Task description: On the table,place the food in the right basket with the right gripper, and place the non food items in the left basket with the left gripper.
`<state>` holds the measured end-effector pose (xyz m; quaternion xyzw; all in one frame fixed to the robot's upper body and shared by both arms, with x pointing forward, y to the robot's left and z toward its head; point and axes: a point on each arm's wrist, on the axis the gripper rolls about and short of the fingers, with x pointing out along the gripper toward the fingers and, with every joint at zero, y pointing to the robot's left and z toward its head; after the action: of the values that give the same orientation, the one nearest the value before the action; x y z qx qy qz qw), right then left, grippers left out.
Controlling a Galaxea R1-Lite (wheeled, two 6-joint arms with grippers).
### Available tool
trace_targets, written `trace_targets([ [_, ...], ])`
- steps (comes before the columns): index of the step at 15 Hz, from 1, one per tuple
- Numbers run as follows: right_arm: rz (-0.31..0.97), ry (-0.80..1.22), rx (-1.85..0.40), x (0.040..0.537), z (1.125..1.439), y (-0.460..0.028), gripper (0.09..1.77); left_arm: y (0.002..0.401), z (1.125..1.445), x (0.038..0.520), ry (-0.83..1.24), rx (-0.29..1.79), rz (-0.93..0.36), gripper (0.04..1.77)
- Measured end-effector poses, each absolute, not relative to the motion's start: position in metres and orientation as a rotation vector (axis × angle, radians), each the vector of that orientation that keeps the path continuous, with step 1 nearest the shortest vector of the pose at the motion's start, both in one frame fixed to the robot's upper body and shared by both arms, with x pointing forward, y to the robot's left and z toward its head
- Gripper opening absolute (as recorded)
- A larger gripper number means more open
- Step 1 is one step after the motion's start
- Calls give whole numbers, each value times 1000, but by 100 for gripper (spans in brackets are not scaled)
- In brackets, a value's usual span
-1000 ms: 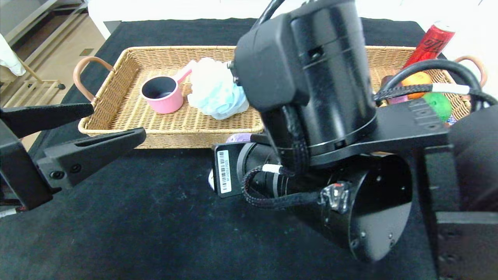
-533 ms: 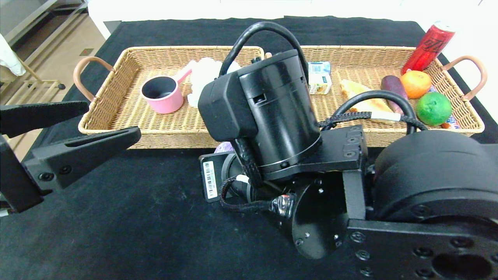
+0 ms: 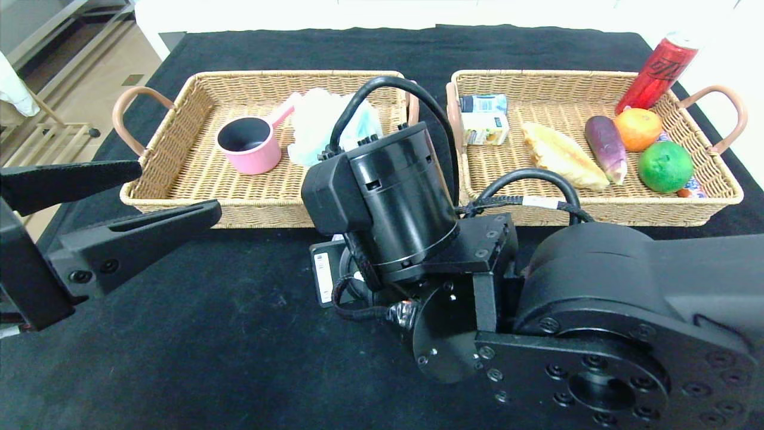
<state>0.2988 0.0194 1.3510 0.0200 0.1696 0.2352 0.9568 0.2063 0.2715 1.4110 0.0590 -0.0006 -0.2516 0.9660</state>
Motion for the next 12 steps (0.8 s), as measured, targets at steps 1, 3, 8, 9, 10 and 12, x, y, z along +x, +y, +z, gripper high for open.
trace_targets([
  [1,478,347,39,299,1350,20,93,271,1411,207,-1,120,-509,172],
  [3,478,349,35,300,1349,20,93,271,1411,207,1,121,-509,172],
  [8,480,349,31,299,1348,21,121,271,1410,206,1,124,-510,172],
  [9,480,349,31,299,1348,21,127,271,1410,206,1,124,-510,172],
  [10,479,349,30,299,1348,21,133,271,1410,206,1,124,-511,172],
  [12,482,348,30,298,1349,20,141,271,1410,206,-1,124,-512,172],
])
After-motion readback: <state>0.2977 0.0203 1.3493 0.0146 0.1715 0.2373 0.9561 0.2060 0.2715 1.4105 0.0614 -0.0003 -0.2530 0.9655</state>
